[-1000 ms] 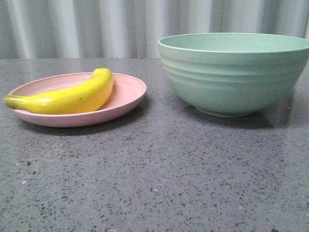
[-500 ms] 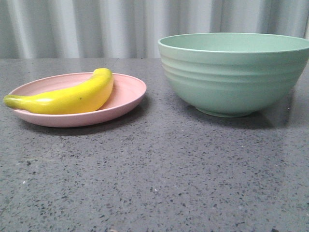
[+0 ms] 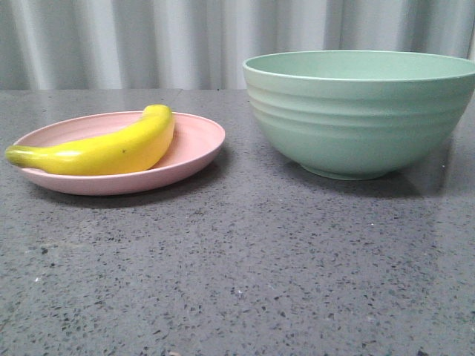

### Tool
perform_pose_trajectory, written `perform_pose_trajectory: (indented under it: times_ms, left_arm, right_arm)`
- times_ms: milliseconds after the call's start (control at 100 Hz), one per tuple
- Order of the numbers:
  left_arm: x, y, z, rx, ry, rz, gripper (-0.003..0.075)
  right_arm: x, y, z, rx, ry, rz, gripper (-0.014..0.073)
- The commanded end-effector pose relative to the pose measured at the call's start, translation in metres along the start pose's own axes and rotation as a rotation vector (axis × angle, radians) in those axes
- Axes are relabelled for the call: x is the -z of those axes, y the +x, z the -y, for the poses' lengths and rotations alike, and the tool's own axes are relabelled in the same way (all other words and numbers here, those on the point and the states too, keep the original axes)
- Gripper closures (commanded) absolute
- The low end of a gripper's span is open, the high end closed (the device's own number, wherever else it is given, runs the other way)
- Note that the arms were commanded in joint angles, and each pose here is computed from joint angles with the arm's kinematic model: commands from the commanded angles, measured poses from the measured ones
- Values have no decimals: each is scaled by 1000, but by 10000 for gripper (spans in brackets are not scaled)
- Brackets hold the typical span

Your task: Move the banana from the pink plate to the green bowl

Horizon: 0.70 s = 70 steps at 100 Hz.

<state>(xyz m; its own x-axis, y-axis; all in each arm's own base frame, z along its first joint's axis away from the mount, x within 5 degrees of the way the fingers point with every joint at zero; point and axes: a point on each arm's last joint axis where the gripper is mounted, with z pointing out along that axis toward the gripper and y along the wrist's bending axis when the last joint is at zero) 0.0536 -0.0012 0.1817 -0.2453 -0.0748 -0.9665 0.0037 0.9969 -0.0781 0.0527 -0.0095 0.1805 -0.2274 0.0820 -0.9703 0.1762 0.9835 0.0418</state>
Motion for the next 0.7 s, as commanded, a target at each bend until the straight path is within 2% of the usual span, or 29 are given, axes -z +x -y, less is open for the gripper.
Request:
perform_pose_trajectory:
  times_ms: [0, 460, 690]
  left_arm:
    - [2, -4, 0, -8, 2, 84, 741]
    - [2, -9, -1, -55, -7, 135, 741]
    - [3, -13, 0, -56, -1, 185, 741]
  right_arm:
    - [-1, 5, 1, 15, 9, 9, 657]
    - [-1, 5, 1, 15, 9, 11, 657]
    - [0, -5, 0, 16, -2, 121, 657]
